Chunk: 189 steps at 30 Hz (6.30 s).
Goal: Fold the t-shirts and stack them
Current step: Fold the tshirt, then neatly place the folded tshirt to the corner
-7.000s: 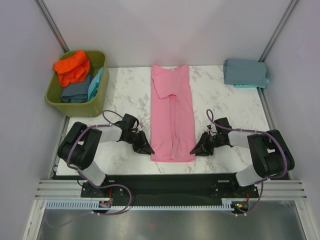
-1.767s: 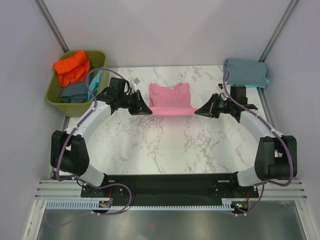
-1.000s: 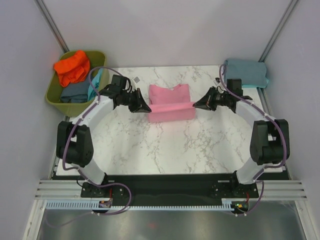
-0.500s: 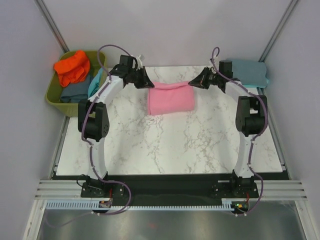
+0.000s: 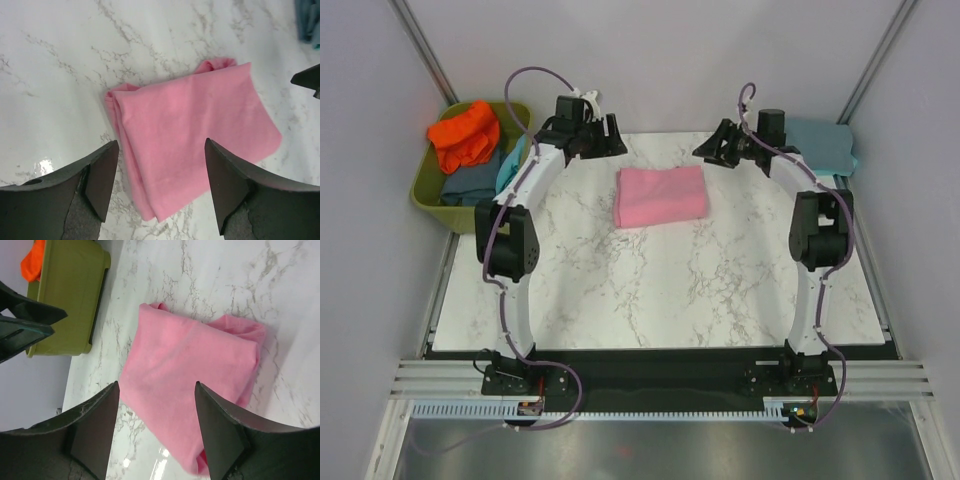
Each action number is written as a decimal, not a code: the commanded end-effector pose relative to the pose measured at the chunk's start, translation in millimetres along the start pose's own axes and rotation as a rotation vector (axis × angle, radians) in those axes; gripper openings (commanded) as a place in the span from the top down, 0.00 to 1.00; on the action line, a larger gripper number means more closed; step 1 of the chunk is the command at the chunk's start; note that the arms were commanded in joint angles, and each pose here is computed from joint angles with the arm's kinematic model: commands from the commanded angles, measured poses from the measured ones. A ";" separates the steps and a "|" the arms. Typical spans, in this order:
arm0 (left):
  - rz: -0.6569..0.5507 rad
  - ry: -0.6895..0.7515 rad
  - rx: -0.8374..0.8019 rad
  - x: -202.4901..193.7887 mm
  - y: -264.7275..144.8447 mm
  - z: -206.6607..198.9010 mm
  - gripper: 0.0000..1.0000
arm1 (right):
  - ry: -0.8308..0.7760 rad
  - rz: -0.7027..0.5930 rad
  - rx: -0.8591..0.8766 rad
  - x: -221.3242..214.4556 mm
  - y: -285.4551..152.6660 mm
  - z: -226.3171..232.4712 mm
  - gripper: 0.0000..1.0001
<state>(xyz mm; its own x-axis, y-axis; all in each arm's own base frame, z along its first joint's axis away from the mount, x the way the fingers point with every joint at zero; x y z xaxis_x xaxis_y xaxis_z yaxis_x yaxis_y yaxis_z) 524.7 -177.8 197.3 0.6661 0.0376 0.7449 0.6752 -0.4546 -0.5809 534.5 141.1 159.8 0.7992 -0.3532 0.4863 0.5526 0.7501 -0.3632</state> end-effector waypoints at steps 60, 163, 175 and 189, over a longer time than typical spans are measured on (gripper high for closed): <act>0.268 0.077 -0.335 -108.2 62.3 -101.1 0.27 | 0.204 0.244 0.128 -91.5 46.2 -67.1 1.00; 0.239 0.400 -0.086 -122.8 -55.8 -80.7 0.29 | -0.629 -0.536 -0.749 228.6 -261.6 -114.5 1.00; 0.248 0.400 -0.085 -127.1 -59.6 -79.4 0.29 | -0.631 -0.493 -0.910 221.8 -251.5 -176.6 1.00; 0.230 0.432 -0.093 -120.5 -61.8 -88.6 0.25 | -0.589 -0.559 -1.030 224.9 -283.4 -140.8 0.13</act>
<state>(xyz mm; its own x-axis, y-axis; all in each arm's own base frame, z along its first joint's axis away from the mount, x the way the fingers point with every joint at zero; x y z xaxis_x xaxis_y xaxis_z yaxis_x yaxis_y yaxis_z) 369.2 -230.3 148.7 0.6524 -0.4321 0.6226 0.4286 -0.4672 -0.7734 605.7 -226.2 185.5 0.4401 -0.0090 0.8979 0.8765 -0.2131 -0.4317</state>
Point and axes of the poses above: each gripper's point midway between its finger pads, its own y axis out along the fingers, its own z axis along the line the jaws close on, x = y × z, the point moved 5 cm from there along -y, back along the fingers, and after that the axes turned 4 degrees about y, right-handed, at the moved point
